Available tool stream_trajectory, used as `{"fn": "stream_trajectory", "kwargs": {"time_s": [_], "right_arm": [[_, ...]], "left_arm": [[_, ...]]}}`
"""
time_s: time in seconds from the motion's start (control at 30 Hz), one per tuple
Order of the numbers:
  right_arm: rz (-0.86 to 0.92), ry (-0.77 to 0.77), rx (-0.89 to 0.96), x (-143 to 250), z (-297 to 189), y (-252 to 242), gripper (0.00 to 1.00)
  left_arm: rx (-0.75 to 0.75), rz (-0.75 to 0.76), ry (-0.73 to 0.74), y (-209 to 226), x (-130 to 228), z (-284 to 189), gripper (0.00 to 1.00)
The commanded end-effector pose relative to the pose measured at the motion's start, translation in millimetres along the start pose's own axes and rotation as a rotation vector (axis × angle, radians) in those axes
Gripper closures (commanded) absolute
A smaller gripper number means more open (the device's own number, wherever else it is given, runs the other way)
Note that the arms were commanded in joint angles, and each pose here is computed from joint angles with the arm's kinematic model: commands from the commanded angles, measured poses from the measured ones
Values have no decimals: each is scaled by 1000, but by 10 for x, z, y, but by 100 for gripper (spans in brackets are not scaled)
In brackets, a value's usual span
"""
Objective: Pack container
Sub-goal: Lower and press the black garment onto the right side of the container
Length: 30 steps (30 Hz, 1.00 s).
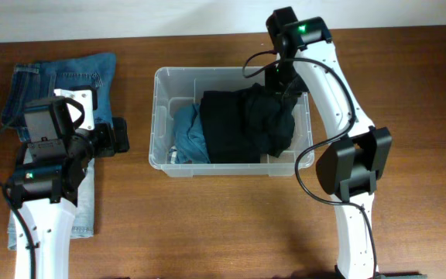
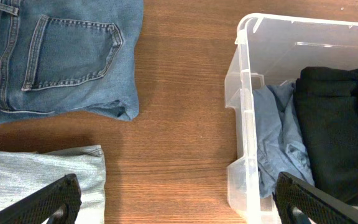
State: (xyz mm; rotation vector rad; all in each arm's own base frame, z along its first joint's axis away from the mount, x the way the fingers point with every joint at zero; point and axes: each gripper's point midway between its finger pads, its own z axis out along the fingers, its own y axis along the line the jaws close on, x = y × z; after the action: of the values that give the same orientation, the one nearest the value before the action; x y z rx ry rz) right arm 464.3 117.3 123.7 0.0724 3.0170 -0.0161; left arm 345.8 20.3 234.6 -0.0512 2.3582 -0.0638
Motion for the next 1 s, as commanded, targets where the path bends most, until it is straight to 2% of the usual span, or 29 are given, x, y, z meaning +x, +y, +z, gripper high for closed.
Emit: {"fn": "stream_trajectory", "kwargs": {"time_s": [0.0, 0.37, 0.5, 0.7, 0.97], "right_arm": [[-43, 8, 11, 51, 45, 94, 78], [-59, 186, 69, 513, 742, 20, 83], [-55, 211, 78, 589, 796, 5, 91], [-50, 150, 58, 501, 565, 31, 91], [-39, -54, -11, 163, -124, 117, 85]], "left_arm": [[-9, -12, 1, 22, 0, 8, 1], [-9, -12, 1, 22, 0, 8, 1], [-9, -12, 1, 22, 0, 8, 1], [-9, -12, 1, 22, 0, 8, 1], [-9, -12, 1, 22, 0, 8, 1]]}}
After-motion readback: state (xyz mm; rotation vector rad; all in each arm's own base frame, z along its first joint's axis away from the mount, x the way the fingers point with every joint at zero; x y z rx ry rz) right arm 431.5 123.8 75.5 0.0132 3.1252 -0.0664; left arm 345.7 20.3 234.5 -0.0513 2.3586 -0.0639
